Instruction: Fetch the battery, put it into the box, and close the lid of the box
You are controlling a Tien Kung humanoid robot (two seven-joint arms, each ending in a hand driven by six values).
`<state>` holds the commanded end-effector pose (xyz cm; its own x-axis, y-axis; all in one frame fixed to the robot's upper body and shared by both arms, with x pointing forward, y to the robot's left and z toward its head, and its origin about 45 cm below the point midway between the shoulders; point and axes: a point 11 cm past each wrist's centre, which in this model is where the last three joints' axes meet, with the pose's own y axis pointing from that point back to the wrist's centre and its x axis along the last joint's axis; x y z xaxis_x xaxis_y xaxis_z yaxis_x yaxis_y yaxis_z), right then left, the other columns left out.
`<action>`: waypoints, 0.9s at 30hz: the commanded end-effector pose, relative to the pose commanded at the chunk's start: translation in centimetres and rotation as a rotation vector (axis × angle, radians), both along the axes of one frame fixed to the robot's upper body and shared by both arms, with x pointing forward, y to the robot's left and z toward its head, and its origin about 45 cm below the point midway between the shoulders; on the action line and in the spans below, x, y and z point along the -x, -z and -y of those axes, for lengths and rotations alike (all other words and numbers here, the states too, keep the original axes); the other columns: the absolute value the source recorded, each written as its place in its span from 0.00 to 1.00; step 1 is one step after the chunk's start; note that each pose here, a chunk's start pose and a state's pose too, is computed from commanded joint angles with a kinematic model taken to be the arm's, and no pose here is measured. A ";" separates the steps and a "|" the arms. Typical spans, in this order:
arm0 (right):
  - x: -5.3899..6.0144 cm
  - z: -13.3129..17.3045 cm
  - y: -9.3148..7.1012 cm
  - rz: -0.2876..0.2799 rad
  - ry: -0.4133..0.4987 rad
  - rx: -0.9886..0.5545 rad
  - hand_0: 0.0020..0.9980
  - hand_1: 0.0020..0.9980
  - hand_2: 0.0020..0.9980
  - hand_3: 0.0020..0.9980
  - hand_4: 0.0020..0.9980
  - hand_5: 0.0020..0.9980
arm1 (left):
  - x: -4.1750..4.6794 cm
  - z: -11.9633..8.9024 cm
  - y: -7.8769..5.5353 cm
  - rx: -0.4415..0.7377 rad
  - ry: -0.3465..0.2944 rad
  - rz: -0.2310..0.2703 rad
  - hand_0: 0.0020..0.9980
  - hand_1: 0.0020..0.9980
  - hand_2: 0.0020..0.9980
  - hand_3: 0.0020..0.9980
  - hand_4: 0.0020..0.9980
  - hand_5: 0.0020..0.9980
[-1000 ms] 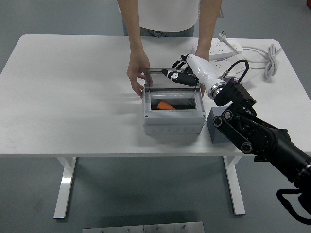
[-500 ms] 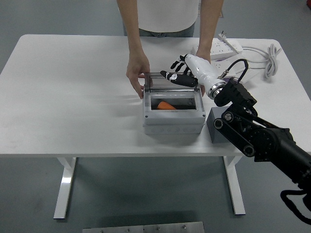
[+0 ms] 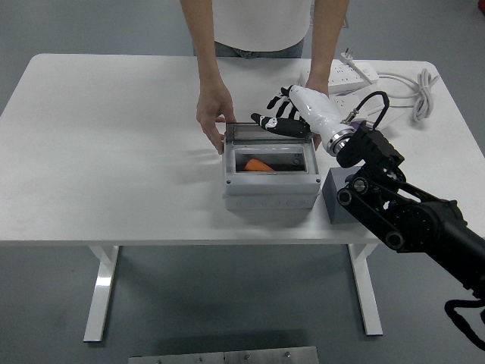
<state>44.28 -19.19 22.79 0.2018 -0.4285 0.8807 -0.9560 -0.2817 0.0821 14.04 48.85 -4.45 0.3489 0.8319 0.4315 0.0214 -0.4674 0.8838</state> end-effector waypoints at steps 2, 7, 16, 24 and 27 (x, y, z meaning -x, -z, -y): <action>0.2 -0.1 0.2 -0.008 -0.004 0.004 0.25 0.37 0.48 0.53 0.86 0.75 | 0.03 0.0 0.0 0.001 0.000 0.001 0.63 0.70 0.57 0.54 0.50 0.00; 0.7 -0.4 0.5 -0.028 -0.021 0.018 0.24 0.36 0.47 0.51 0.85 0.75 | 0.09 0.0 0.1 0.001 -0.002 0.002 0.63 0.70 0.57 0.54 0.50 0.00; 1.1 -0.4 0.1 -0.019 -0.028 0.015 0.19 0.31 0.39 0.40 0.84 0.77 | -0.05 -0.1 0.0 -0.004 0.000 0.008 0.63 0.70 0.57 0.54 0.50 0.00; 1.1 -0.2 0.1 -0.028 -0.023 0.001 0.15 0.27 0.33 0.34 0.83 0.77 | -0.09 0.0 0.0 -0.004 0.003 0.009 0.63 0.70 0.57 0.54 0.50 0.00; 1.3 -0.2 0.3 -0.043 -0.024 -0.004 0.15 0.27 0.33 0.34 0.83 0.77 | -0.12 0.0 0.0 -0.004 0.004 0.010 0.63 0.70 0.57 0.54 0.50 0.00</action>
